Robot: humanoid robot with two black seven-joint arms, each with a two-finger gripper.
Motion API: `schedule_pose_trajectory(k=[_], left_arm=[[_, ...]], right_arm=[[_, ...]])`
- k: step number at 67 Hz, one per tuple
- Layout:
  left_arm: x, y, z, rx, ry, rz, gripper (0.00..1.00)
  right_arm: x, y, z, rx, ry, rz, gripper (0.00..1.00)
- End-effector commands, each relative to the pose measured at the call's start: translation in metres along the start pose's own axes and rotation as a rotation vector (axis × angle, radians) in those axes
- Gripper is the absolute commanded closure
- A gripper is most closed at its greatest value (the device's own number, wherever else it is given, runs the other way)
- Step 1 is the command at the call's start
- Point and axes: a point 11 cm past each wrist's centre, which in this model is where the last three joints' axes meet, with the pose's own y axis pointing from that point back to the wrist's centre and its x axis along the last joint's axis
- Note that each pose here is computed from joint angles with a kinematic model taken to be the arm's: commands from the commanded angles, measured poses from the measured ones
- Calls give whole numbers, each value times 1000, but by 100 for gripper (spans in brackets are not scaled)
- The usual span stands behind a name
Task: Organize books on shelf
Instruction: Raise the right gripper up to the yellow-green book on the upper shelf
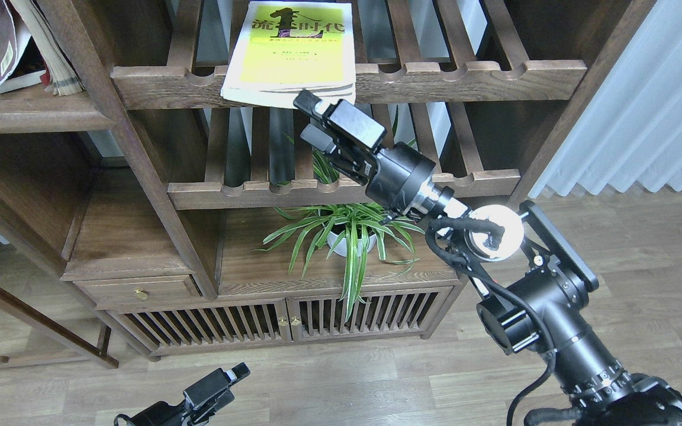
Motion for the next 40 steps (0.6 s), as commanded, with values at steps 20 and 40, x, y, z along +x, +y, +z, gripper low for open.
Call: schedule_pose_trajectory(k=[20,40], left_arm=[[1,1,2,-5,0,3,1],[5,3,3,-11,1,15,1]], right_arm=[[0,-13,-19,34,33,88,1],[-3,-20,-29,39,42,126,6]])
